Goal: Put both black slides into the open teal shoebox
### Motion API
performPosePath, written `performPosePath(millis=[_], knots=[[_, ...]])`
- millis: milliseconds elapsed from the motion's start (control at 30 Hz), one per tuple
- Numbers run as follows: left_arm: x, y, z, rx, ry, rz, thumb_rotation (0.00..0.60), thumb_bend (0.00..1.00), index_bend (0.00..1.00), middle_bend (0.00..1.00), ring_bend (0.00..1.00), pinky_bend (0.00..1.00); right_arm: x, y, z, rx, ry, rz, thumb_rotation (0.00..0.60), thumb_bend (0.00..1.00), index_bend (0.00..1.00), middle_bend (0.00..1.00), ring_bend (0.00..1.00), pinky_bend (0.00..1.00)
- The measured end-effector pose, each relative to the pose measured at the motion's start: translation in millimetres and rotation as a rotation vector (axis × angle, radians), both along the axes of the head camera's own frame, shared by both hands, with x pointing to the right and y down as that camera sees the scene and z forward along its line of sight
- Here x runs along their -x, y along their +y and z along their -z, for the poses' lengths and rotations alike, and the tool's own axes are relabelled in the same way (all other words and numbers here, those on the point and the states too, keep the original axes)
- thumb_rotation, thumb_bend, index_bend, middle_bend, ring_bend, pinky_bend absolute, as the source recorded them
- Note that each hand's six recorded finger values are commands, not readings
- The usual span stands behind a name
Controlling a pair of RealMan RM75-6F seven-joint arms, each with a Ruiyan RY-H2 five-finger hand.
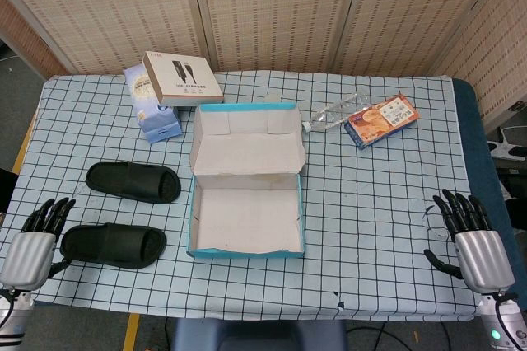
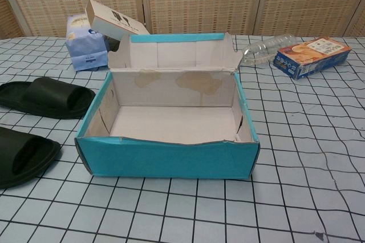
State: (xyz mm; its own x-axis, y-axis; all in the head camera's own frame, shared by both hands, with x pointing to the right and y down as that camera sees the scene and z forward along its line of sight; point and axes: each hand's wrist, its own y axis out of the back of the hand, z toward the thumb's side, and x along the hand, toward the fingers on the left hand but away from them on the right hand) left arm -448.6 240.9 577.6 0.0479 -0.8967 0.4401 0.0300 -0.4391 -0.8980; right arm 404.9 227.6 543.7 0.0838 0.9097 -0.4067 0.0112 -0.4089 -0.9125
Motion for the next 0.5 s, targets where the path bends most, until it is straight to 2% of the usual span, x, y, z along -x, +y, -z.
performPosePath(millis=[133,200,333,400,500], knots=[[-3,6,-2,0.038,-0.018,0.000,0.600,0.37,0.00,0.00,0.00,0.16,0,0,2,-0.008,-0.010,-0.003,0.528,0.14,0.00,0.00,0.00,0.00],[-8,12,-4,0.071,-0.001,-0.015,0.600,0.37,0.00,0.00,0.00,0.15,0,1,4,-0.007,-0.018,-0.002,0.527,0.14,0.00,0.00,0.00,0.00],[-21,26,-12,0.179,0.040,-0.073,0.600,0.35,0.00,0.00,0.00,0.10,0,3,2,0.016,-0.026,0.005,0.528,0.14,0.00,0.00,0.00,0.00],[-25,30,-18,0.221,0.020,-0.106,0.599,0.34,0.00,0.00,0.00,0.07,0,3,-1,0.034,-0.022,0.009,0.528,0.14,0.00,0.00,0.00,0.00],[-28,28,-26,0.235,-0.046,-0.144,0.599,0.34,0.00,0.00,0.00,0.06,4,2,-3,0.047,-0.023,0.016,0.528,0.14,0.00,0.00,0.00,0.00]])
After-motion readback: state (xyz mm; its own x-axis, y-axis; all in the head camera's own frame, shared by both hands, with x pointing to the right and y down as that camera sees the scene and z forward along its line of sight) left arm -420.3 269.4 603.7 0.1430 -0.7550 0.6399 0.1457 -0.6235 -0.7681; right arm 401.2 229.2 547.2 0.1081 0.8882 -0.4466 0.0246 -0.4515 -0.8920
